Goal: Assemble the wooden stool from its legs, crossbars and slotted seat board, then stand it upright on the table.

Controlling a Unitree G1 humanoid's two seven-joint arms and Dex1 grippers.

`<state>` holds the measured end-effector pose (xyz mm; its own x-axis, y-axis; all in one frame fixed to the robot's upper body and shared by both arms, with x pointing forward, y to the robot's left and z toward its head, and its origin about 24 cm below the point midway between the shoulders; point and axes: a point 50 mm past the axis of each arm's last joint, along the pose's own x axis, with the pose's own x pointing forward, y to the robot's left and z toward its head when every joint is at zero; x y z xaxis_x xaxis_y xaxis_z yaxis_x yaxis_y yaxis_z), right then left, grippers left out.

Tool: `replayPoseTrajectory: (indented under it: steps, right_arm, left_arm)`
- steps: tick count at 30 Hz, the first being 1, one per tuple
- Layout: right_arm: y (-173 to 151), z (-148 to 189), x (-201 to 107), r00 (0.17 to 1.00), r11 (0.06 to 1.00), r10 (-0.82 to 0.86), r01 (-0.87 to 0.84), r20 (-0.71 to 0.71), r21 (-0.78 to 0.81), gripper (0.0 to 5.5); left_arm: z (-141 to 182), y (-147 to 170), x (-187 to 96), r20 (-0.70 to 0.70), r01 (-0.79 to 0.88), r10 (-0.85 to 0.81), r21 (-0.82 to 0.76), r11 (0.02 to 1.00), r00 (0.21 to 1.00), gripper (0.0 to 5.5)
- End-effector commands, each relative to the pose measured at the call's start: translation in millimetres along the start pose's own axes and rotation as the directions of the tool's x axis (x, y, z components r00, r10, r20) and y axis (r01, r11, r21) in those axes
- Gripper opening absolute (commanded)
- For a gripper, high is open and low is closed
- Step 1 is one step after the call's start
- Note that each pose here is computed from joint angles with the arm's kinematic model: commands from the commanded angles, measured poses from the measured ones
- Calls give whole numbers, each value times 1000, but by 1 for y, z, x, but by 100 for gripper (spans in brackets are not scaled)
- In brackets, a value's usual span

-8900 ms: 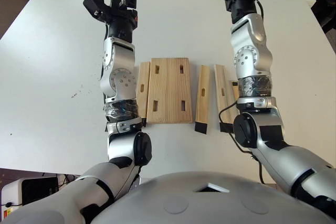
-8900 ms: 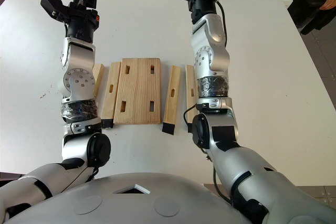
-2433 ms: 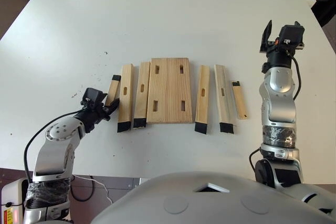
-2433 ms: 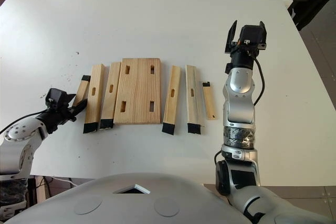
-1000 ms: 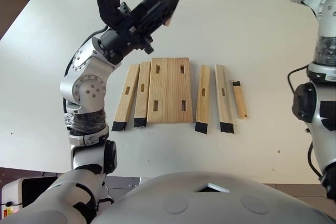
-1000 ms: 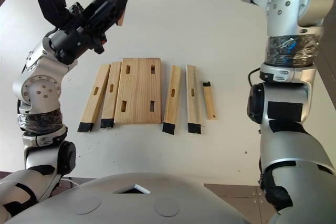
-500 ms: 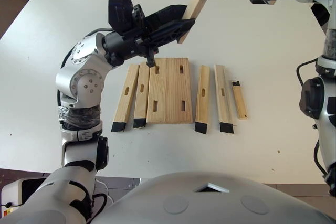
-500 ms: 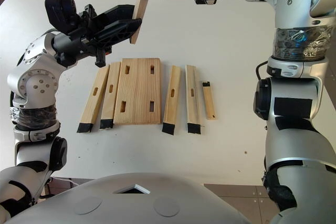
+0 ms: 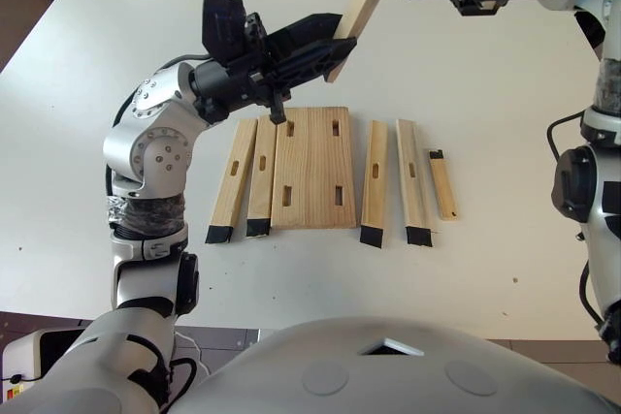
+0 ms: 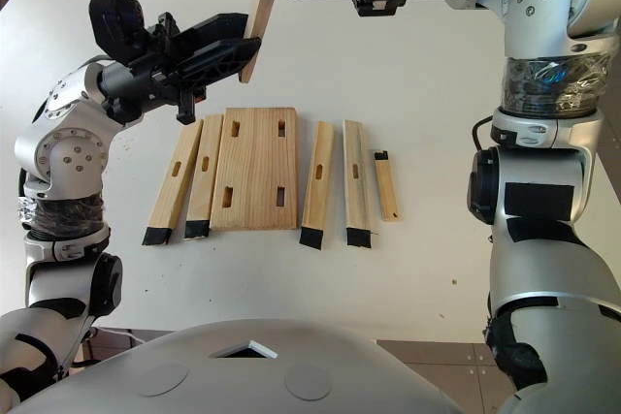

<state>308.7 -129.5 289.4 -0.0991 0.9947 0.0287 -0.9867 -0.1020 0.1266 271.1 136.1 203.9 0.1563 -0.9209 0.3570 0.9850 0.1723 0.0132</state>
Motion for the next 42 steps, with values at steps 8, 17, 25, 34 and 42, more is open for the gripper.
replayPoseTrajectory:
  steps: [8, 17, 25, 34, 42]
  right_arm:
    - [2, -9, 1, 999, 1000, -30, 30, -26, -5, 131]
    - [1, -23, -12, 994, 992, -111, 110, -9, -60, 131]
    - [-9, -26, -24, 968, 962, -247, 251, 45, -106, 131]
    - [-1, -100, -71, 866, 911, -370, 267, -338, -314, 131]
    - [19, -118, -88, 845, 934, -326, 220, -423, -281, 131]
  left_arm:
    - [-9, 0, -8, -93, -31, 32, 11, 999, 995, 131]
    - [-5, 5, -13, -94, -89, 91, 24, 996, 991, 131]
    - [-15, 1, -18, -86, -147, 144, -24, 989, 986, 273]
    - [-39, 8, -14, 28, -605, 604, 44, 795, 797, 344]
    - [-58, 35, 21, 146, -910, 901, -20, 415, 408, 294]
